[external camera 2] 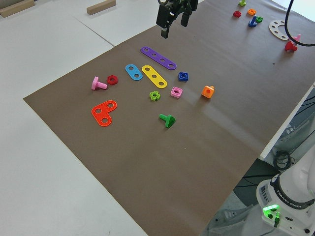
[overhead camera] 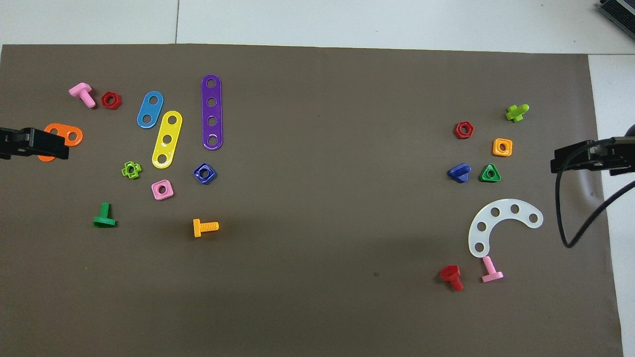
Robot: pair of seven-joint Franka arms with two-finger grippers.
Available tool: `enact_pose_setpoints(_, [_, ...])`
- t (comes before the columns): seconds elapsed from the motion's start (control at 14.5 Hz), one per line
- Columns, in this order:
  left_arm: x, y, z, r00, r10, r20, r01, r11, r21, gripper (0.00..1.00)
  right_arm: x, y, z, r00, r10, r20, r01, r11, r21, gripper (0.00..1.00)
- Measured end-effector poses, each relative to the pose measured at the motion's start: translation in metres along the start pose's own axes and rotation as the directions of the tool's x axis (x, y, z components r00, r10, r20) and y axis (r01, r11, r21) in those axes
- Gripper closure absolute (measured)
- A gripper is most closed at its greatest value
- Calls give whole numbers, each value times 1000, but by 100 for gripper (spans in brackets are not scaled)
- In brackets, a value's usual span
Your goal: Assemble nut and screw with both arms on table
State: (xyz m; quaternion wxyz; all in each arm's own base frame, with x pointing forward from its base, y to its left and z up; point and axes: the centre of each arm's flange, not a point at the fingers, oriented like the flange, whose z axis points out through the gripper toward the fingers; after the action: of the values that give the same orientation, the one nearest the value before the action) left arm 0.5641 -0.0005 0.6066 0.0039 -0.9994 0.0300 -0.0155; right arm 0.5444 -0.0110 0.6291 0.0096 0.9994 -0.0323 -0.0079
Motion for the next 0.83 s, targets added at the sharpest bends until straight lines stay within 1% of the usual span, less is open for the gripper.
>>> enact_pose_setpoints(0.34, [0,0,0,1000,0,0,0,1000,0,0,0,0,5,1000,0,7,0,1000,0,0])
enact_pose_setpoints(0.55, [0,0,0,1000,0,0,0,1000,0,0,3,0,14,1000,4,-9,-4,1000,1,0])
enact_pose_setpoints(0.69, [0,0,0,1000,0,0,0,1000,0,0,3,0,18,1000,3,-4,-3,1000,1,0])
enact_pose_setpoints(0.83, [0,0,0,1000,0,0,0,1000,0,0,6,-2,27,1000,-16,-18,16,1000,4,0])
